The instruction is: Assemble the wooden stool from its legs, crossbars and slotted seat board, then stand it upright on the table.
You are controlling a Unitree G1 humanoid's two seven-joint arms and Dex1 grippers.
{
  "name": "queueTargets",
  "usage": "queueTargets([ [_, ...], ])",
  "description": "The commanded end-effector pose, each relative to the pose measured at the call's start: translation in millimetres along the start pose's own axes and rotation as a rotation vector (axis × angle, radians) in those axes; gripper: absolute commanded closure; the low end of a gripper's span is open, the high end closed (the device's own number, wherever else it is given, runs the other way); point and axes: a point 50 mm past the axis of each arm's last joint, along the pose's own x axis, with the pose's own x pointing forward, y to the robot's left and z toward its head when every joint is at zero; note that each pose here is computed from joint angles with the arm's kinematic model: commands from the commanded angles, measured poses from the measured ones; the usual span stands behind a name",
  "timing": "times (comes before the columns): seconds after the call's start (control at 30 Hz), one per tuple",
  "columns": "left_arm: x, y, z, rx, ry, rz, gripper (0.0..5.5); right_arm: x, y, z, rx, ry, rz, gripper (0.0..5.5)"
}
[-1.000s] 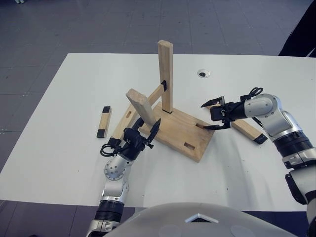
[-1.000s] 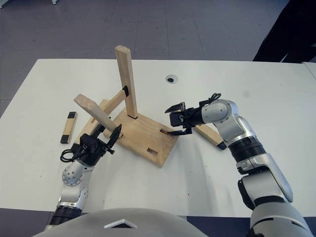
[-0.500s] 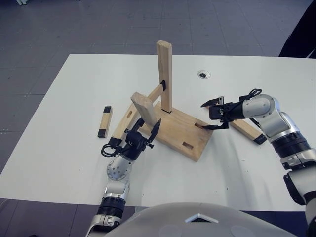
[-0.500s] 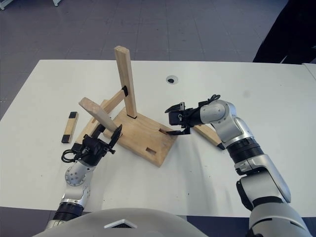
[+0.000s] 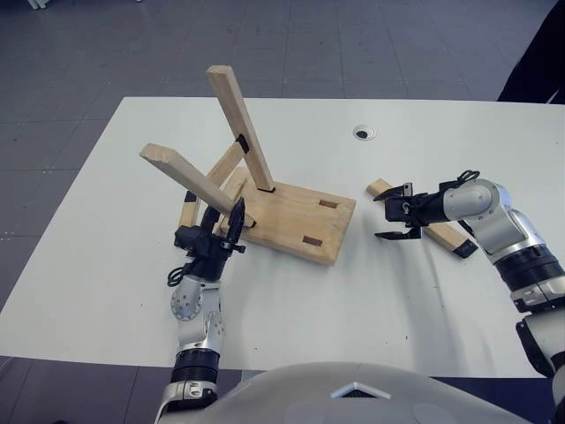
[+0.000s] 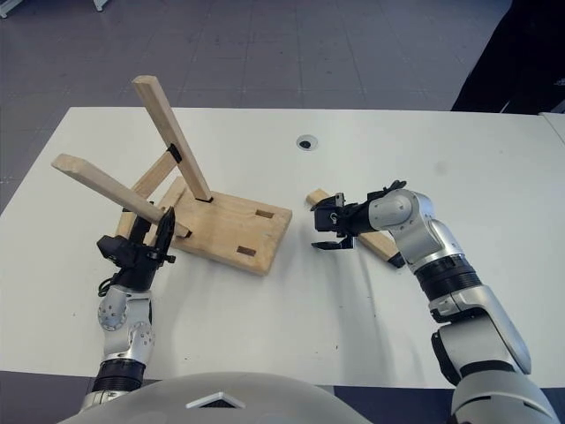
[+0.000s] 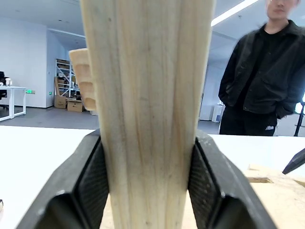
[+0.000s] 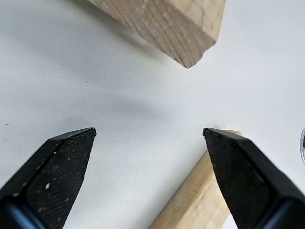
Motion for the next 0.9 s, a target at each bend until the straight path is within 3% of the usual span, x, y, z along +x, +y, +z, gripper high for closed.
queueTargets([
  [0.03,-25.7,-6.0,-31.3,-0.037,0.198,0.005,3.45,3.9,8.5,-6.7,0.016,0.043,0.039,1.33],
  [0.13,-22.5,-13.2,-29.0,0.109,0.214,-0.152,3.45,-0.7,-0.9,0.0,0.072,-0.007,-0.017,1.33],
  [0.23,-15.3,-17.9,-26.4,0.164,0.209,-0.243,3.46,-32.2,-41.0,34.3,0.168,-0.195,-0.173,1.33],
  [0.33,-2.5,-21.6,-27.0,0.165,0.195,-0.283,3.46,-44.2,-54.1,54.8,0.16,-0.257,-0.193,1.33],
  [0.47,28.9,-27.2,-25.0,0.161,0.146,-0.339,3.46,-6.4,-36.7,63.8,0.141,-0.254,-0.103,1.33],
  [0.6,30.2,-28.7,-27.4,0.156,0.14,-0.345,3.46,31.9,-30.8,63.2,0.132,-0.222,-0.085,1.33],
  [0.9,24.9,-27.7,-23.6,0.133,0.111,-0.29,3.46,53.8,-23.1,20.4,0.106,-0.045,-0.063,1.33],
])
